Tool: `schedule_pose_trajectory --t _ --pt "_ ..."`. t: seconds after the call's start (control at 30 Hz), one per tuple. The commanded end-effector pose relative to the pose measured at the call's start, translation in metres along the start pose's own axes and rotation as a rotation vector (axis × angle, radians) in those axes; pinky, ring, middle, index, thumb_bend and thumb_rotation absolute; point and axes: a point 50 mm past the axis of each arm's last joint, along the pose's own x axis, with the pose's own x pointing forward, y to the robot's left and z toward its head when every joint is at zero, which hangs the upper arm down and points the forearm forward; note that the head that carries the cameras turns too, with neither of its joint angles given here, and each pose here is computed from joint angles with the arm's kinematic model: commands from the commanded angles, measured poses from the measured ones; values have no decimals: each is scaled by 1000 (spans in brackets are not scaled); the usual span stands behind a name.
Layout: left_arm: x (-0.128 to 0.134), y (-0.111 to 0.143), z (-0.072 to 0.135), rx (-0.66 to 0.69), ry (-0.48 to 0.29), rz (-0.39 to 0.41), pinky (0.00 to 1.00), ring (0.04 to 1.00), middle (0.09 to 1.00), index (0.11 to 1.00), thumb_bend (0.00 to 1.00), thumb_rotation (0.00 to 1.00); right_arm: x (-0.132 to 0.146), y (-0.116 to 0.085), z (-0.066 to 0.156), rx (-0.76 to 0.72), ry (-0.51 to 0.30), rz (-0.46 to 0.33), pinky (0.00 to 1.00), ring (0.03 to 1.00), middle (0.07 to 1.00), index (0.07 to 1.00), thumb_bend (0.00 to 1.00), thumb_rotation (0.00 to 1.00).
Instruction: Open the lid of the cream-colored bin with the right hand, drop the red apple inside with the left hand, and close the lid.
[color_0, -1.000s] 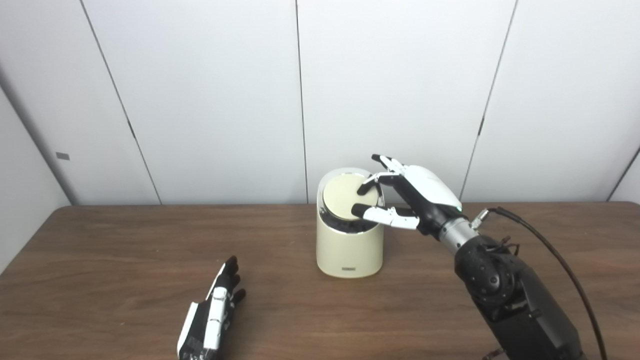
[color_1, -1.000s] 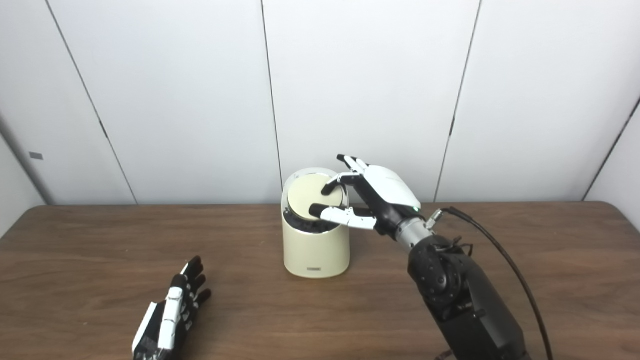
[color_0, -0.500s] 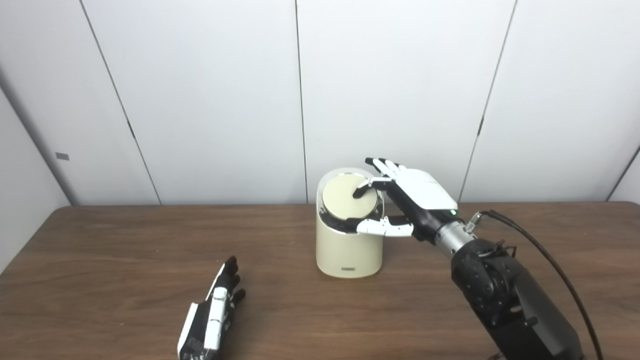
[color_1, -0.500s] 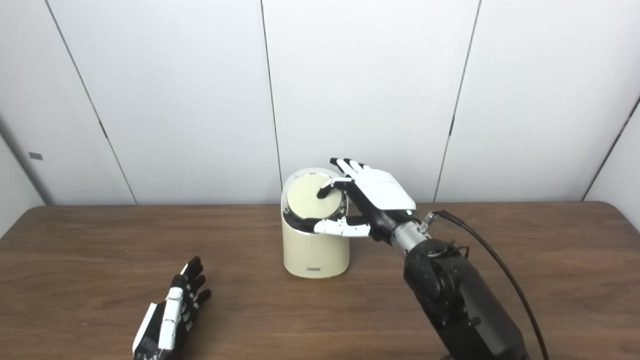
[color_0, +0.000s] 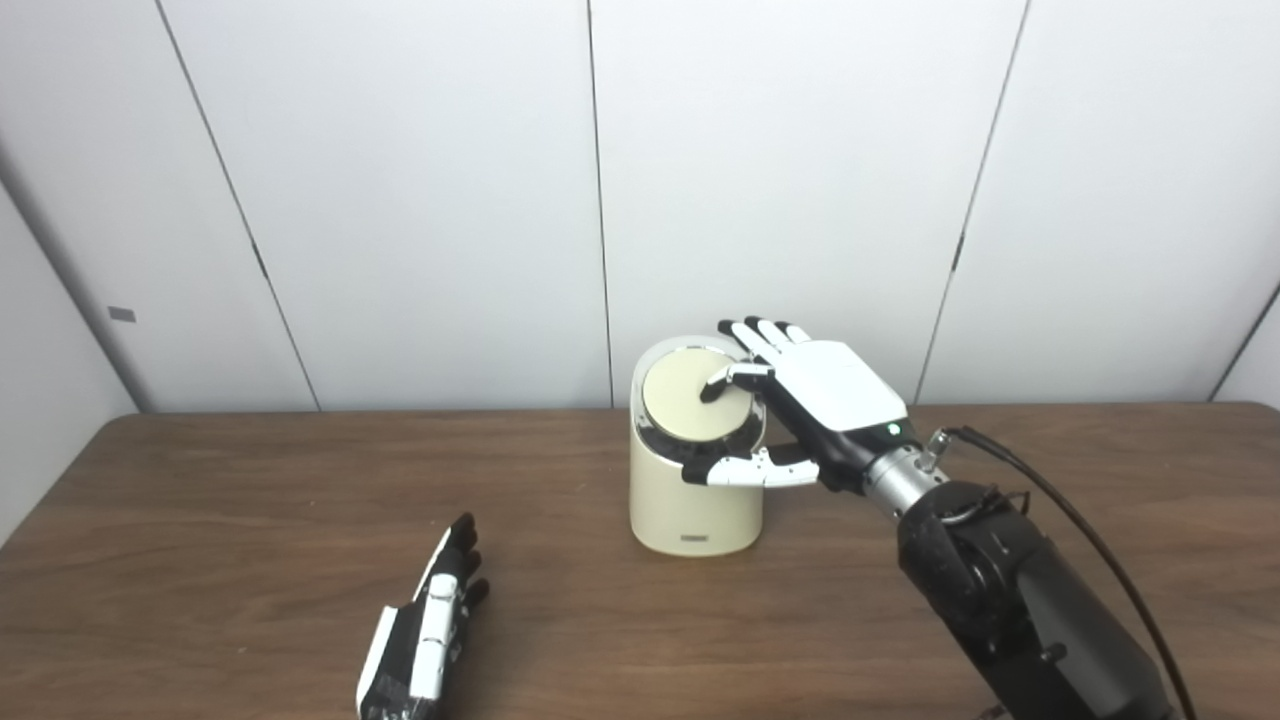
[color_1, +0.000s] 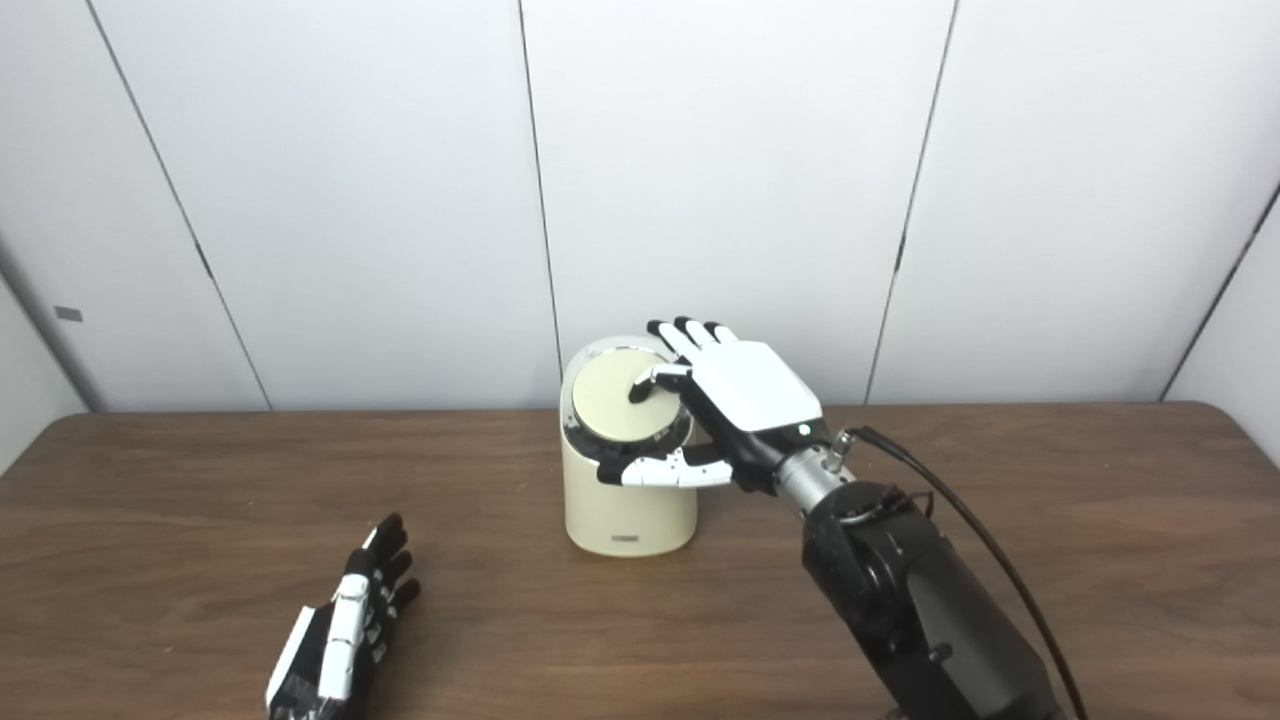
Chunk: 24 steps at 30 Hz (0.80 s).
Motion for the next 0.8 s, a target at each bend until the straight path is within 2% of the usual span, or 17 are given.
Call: schedule_pose_trajectory --t 0.0,0.53,0.77 --pt "2 -3 9 -4 -34 -6 1000 1000 1000 1000 655 967 0 5 -1 -44 -1 75 1000 1000 994 688 655 991" --pt "1 -11 17 -8 -46 -18 1000 1000 1000 1000 659 988 0 6 -3 -64 37 165 1000 1000 1000 740 682 1000" --pt "1 -12 19 -9 -50 -23 1000 1000 1000 1000 669 992 2 13 -4 -66 46 199 1000 1000 1000 740 689 1000"
